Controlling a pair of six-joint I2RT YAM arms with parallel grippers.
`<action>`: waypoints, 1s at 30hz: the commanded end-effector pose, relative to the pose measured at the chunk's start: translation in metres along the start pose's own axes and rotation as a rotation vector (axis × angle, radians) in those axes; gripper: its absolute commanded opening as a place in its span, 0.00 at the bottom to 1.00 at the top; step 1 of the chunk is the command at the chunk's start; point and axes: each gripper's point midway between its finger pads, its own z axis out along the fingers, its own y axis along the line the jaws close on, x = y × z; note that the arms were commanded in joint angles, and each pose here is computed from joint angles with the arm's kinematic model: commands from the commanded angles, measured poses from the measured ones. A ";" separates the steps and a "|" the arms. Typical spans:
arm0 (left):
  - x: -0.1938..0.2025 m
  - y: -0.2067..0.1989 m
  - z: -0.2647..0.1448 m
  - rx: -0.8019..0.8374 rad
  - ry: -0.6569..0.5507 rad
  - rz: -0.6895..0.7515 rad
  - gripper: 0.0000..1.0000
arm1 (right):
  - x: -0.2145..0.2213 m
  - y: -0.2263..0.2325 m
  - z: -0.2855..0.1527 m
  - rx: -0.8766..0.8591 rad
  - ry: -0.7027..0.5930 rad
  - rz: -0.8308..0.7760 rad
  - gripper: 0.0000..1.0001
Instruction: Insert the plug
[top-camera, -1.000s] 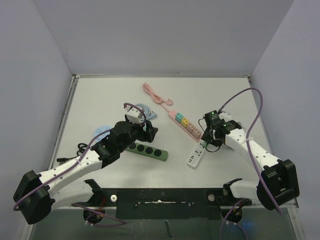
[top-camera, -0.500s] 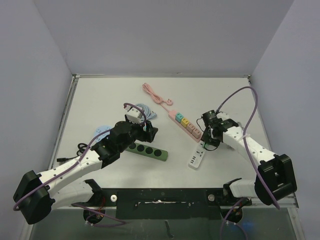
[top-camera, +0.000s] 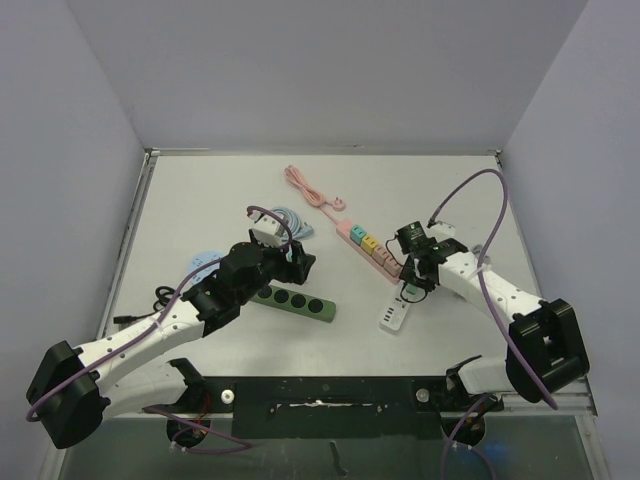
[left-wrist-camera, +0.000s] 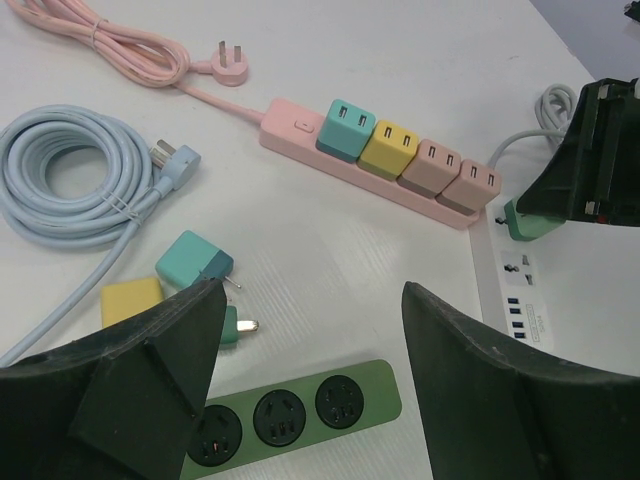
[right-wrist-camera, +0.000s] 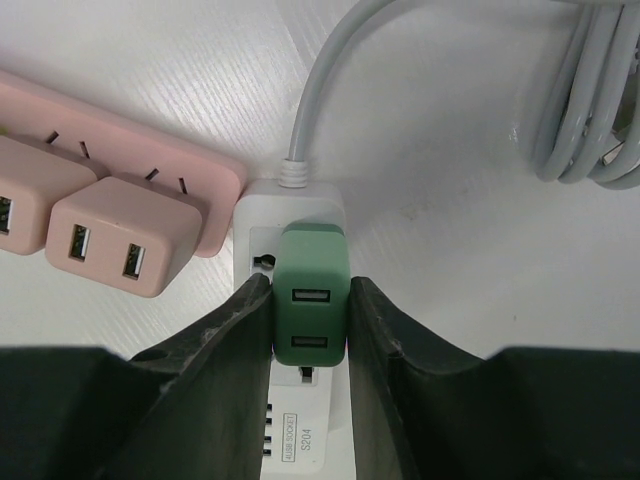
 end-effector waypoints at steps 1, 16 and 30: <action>-0.022 -0.001 -0.004 -0.003 -0.070 -0.013 0.70 | 0.052 -0.001 0.038 0.016 0.157 -0.007 0.00; -0.001 0.016 0.004 -0.092 0.008 -0.056 0.73 | -0.016 0.002 -0.017 -0.039 -0.059 0.034 0.46; 0.041 0.086 0.015 -0.354 0.116 -0.414 0.75 | -0.041 0.056 -0.080 -0.506 -0.244 -0.245 0.65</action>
